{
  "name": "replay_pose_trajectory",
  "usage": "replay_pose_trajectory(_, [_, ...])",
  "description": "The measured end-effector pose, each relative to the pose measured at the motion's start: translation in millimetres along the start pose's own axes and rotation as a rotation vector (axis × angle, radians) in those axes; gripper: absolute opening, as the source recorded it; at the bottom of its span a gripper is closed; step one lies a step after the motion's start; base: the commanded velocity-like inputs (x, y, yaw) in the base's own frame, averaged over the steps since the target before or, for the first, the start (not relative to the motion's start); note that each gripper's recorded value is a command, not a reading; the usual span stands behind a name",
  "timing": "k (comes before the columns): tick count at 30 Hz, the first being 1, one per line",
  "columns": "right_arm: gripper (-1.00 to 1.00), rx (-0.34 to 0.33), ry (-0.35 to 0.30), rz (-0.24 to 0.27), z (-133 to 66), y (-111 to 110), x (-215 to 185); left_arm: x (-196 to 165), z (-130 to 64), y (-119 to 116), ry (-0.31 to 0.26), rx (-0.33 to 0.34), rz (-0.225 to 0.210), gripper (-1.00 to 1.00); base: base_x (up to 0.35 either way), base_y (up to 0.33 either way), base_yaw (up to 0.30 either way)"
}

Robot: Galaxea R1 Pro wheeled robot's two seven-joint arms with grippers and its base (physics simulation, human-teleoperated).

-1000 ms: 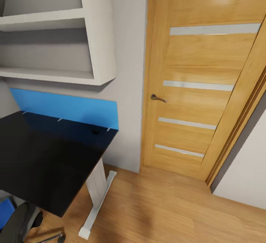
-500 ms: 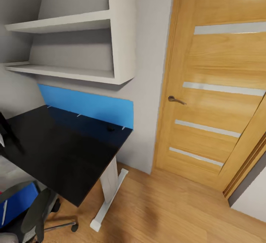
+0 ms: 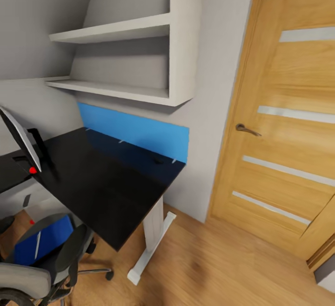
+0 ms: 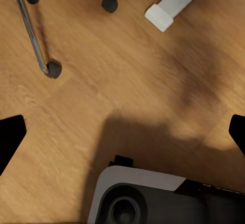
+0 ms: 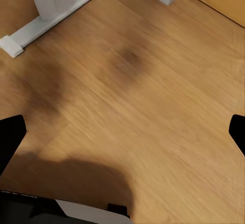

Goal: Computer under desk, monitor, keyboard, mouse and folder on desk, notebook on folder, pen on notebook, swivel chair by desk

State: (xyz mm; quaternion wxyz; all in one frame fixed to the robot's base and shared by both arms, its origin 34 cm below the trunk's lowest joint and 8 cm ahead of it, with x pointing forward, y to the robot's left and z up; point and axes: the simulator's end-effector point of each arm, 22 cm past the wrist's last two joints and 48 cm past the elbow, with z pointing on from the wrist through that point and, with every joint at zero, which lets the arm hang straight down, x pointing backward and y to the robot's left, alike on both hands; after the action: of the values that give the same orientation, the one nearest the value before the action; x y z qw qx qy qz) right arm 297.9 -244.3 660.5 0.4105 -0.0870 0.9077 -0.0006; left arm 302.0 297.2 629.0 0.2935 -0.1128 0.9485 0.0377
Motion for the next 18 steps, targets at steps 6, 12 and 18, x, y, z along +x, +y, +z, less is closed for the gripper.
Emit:
replay_pose_trajectory(6, [1.0, 0.0, 0.0, 0.0, 0.0, -0.1, 0.0, -0.1, 0.0, 0.0, 0.0, 0.0, 0.0, 1.0, 0.0, 0.0, 0.287])
replay_pose_trajectory(12, [1.0, 0.0, 0.0, 0.0, 0.0, -0.1, 0.0, 0.1, 0.0, 0.0, 0.0, 0.0, 0.0, 1.0, 0.0, 0.0, 0.287])
replay_pose_trajectory(18, [1.0, 0.0, 0.0, 0.0, 0.0, -0.1, 0.0, 0.1, -0.1, 0.0, 0.0, 0.0, 0.0, 1.0, 0.0, 0.0, 0.287])
